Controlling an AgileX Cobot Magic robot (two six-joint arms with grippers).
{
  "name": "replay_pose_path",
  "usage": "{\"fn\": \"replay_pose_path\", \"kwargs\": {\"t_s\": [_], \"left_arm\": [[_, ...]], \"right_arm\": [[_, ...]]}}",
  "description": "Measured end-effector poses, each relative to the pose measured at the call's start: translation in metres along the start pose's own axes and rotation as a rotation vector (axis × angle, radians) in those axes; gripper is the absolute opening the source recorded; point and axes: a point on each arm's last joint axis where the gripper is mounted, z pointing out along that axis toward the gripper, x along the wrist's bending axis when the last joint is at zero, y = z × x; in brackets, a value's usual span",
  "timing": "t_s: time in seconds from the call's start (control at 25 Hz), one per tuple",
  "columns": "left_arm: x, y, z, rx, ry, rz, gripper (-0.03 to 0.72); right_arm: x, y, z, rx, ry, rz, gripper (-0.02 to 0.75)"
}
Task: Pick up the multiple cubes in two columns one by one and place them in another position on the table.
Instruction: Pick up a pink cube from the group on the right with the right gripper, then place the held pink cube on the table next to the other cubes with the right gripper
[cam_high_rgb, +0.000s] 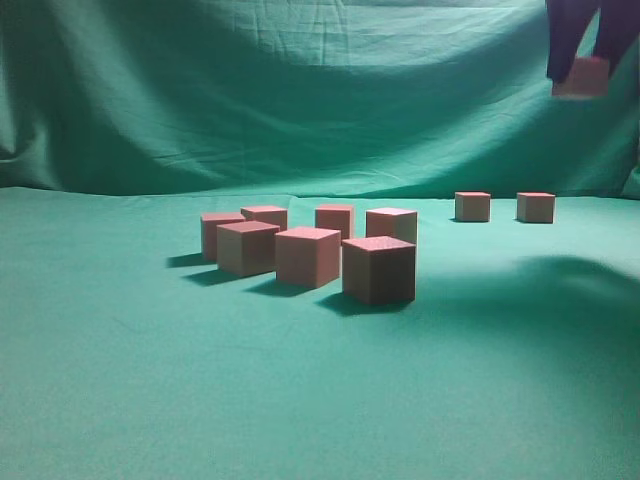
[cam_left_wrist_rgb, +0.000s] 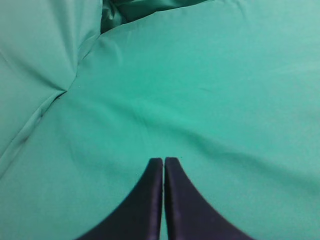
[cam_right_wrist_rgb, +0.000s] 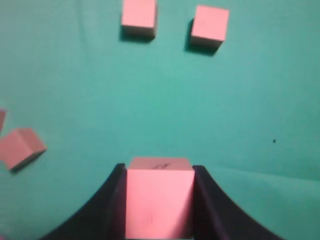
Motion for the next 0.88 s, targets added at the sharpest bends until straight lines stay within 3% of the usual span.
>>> {"fn": "replay_pose_path", "kwargs": {"t_s": [0.2, 0.44, 0.68, 0.88], "left_arm": [[0.000, 0.000, 0.000, 0.000, 0.000, 0.000, 0.000], [0.000, 0.000, 0.000, 0.000, 0.000, 0.000, 0.000], [0.000, 0.000, 0.000, 0.000, 0.000, 0.000, 0.000], [0.000, 0.000, 0.000, 0.000, 0.000, 0.000, 0.000]], "right_arm": [[0.055, -0.051, -0.017, 0.023, 0.069, -0.265, 0.249], [0.118, -0.120, -0.001, 0.081, 0.158, -0.552, 0.249], [0.165, -0.168, 0.015, 0.076, 0.239, -0.728, 0.249], [0.191, -0.181, 0.022, 0.007, 0.287, -0.764, 0.249]]}}
